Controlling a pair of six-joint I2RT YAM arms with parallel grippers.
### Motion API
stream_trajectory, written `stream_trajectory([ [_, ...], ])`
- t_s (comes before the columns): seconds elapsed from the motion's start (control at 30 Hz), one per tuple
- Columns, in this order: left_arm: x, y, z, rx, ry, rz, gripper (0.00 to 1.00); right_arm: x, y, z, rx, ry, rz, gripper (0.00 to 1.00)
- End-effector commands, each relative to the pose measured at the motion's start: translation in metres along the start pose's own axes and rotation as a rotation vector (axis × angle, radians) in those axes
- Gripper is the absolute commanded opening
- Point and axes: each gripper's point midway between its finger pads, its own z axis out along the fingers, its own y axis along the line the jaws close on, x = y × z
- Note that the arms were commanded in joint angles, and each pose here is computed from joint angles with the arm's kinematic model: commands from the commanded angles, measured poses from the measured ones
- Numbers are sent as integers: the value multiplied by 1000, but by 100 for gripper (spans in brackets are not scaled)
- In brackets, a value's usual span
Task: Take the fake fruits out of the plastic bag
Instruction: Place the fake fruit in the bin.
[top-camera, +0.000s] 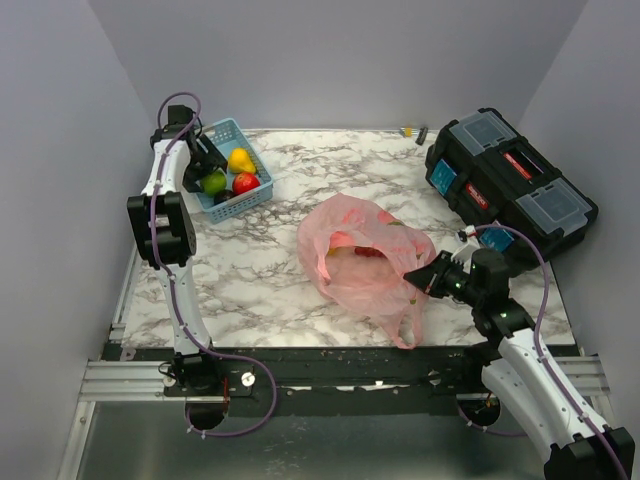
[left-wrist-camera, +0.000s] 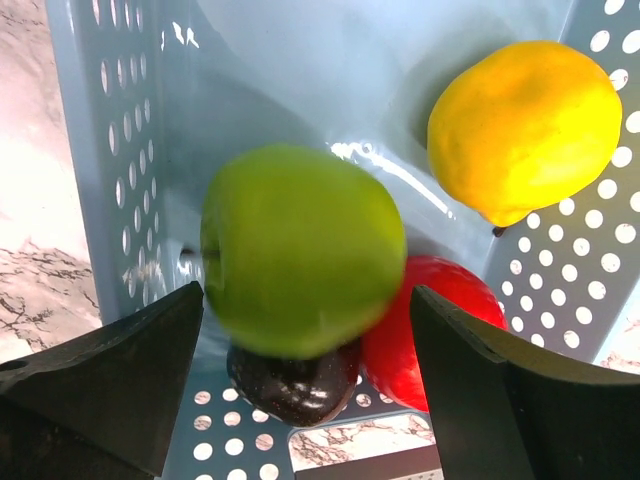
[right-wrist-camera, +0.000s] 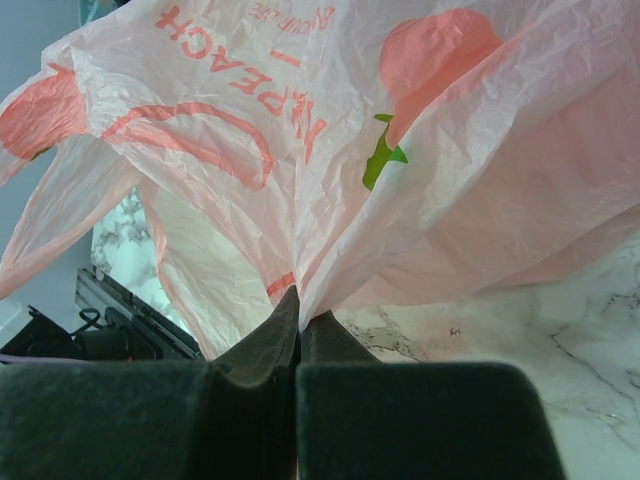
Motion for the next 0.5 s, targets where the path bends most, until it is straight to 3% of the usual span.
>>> stream_trajectory([
  [0.0,0,0,0,25,37,-9,83,2,3,1,-29,0,-23,1],
  [0.27,-14,-7,-38,63,-31,-26,87,2,3,1,-29,1,-24,1],
  [0.47,-7,-61,-116,333,-70,-27,84,2,3,1,-27,2,-22,1],
])
